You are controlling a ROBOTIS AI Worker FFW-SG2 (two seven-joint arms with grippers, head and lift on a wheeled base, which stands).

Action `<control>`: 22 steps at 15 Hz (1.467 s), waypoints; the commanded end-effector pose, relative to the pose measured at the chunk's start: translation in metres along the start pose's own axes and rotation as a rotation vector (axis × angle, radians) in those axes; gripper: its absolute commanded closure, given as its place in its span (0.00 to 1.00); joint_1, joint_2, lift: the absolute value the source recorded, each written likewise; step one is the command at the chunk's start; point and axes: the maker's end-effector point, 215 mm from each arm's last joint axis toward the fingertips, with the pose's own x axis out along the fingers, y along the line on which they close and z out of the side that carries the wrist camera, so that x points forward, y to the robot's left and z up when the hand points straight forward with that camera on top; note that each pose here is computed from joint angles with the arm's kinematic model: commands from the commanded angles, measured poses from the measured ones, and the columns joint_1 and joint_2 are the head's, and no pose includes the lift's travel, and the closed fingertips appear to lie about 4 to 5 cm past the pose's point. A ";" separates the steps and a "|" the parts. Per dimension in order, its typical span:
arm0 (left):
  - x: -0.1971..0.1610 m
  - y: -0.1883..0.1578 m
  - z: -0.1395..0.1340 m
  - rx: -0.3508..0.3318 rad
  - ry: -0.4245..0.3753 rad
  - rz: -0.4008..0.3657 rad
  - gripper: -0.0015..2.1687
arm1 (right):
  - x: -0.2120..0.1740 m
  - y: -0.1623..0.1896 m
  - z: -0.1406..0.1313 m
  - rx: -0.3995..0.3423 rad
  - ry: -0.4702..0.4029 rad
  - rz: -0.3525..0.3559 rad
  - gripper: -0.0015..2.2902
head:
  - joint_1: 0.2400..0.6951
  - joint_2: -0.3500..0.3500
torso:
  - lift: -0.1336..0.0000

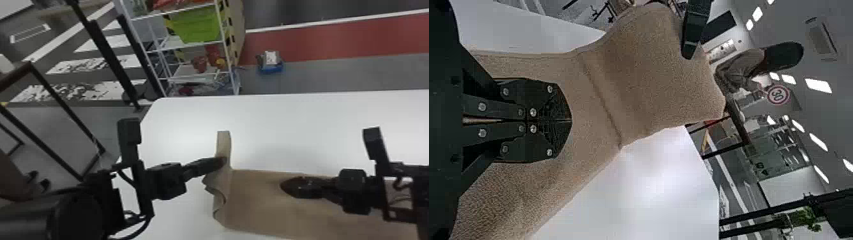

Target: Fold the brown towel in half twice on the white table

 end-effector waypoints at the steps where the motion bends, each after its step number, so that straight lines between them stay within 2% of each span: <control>1: -0.002 0.003 0.001 -0.012 -0.004 0.006 0.60 | -0.042 -0.004 0.008 0.007 -0.029 -0.051 0.88 | 1.00 0.97 | 0.07; 3: -0.002 0.005 -0.001 -0.016 -0.001 0.007 0.60 | -0.082 -0.017 -0.007 0.020 0.019 -0.107 0.88 | 1.00 0.93 | 0.07; 6: -0.001 0.009 -0.002 -0.028 0.001 0.006 0.60 | -0.124 -0.016 -0.031 -0.002 0.093 -0.189 0.88 | 1.00 0.82 | 0.07; 9: 0.000 0.012 0.000 -0.032 0.000 0.010 0.60 | -0.141 -0.010 -0.053 -0.027 0.167 -0.227 0.88 | 1.00 0.74 | 0.07; 13: 0.002 0.011 0.000 -0.031 0.001 0.010 0.60 | -0.156 -0.031 -0.074 -0.051 0.241 -0.306 0.88 | 1.00 0.69 | 0.07; 17: 0.000 0.013 0.002 -0.031 -0.003 0.014 0.60 | -0.143 -0.039 -0.084 -0.014 0.259 -0.280 0.88 | 1.00 0.66 | 0.07; 22: -0.002 0.006 0.008 -0.014 -0.016 0.004 0.61 | -0.108 -0.036 -0.082 0.003 0.254 -0.221 0.88 | 1.00 0.70 | 0.07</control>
